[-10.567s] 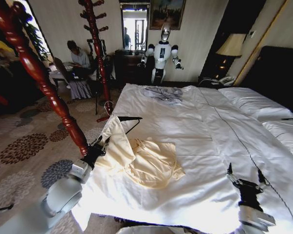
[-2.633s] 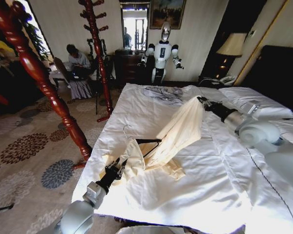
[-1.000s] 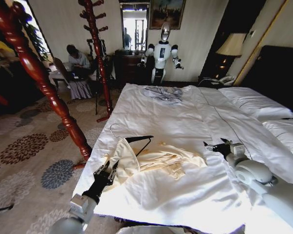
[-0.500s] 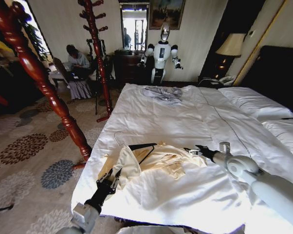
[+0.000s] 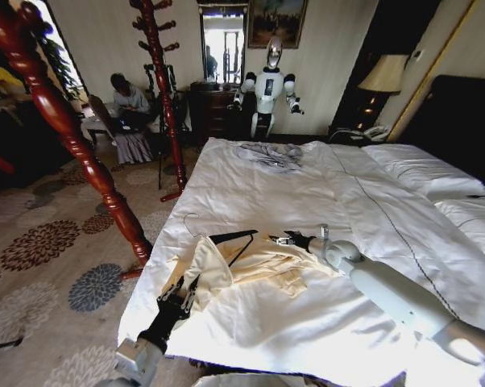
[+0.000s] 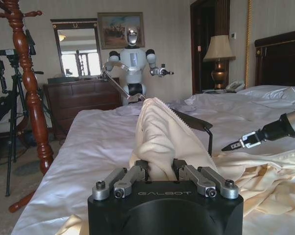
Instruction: Pick up the clothes from the bed and hang them on the clothes hanger.
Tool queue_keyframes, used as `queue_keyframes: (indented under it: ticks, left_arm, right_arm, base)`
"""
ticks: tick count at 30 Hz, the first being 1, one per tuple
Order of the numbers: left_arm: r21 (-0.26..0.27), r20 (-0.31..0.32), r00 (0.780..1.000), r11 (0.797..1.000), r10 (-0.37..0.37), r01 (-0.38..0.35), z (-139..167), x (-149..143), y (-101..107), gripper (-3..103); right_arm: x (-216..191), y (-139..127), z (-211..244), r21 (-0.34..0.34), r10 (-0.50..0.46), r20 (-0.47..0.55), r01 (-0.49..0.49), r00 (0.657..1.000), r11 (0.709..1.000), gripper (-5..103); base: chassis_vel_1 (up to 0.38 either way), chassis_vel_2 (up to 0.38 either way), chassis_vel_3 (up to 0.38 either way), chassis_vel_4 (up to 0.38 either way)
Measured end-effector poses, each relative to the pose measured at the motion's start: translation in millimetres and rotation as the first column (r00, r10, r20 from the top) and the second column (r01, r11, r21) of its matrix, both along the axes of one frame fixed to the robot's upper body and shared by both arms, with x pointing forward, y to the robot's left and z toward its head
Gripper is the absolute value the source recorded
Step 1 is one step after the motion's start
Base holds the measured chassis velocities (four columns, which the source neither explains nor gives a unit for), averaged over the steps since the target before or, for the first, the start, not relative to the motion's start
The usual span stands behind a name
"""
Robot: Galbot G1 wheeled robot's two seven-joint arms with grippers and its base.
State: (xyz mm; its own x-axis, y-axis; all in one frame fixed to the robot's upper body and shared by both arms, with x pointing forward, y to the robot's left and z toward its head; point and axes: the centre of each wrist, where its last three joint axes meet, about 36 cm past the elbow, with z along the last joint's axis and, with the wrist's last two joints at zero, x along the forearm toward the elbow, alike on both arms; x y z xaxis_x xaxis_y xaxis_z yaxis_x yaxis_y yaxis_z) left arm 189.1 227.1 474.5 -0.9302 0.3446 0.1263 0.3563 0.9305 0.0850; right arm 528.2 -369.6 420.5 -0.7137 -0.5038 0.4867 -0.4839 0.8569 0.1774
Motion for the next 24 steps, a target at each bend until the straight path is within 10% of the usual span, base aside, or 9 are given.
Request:
queue_keyframes:
  ticks: [10, 24]
  left_arm:
    - [-0.003, -0.002, 1.0, 1.0, 0.0, 0.0, -2, 1, -1, 23]
    - [0.009, 0.01, 1.0, 1.0, 0.001, -0.001, -3, 5, 0, 23]
  right_arm:
    - [-18, -18, 3, -0.043, 0.015, -0.014, -0.015, 1.0, 0.999, 98]
    - [-25, -12, 3, -0.053, 0.064, -0.018, -0.065, 0.998, 0.996, 47]
  base:
    - [0.0, 0.0, 0.0, 0.0]
    - [0.0, 0.0, 0.0, 0.0]
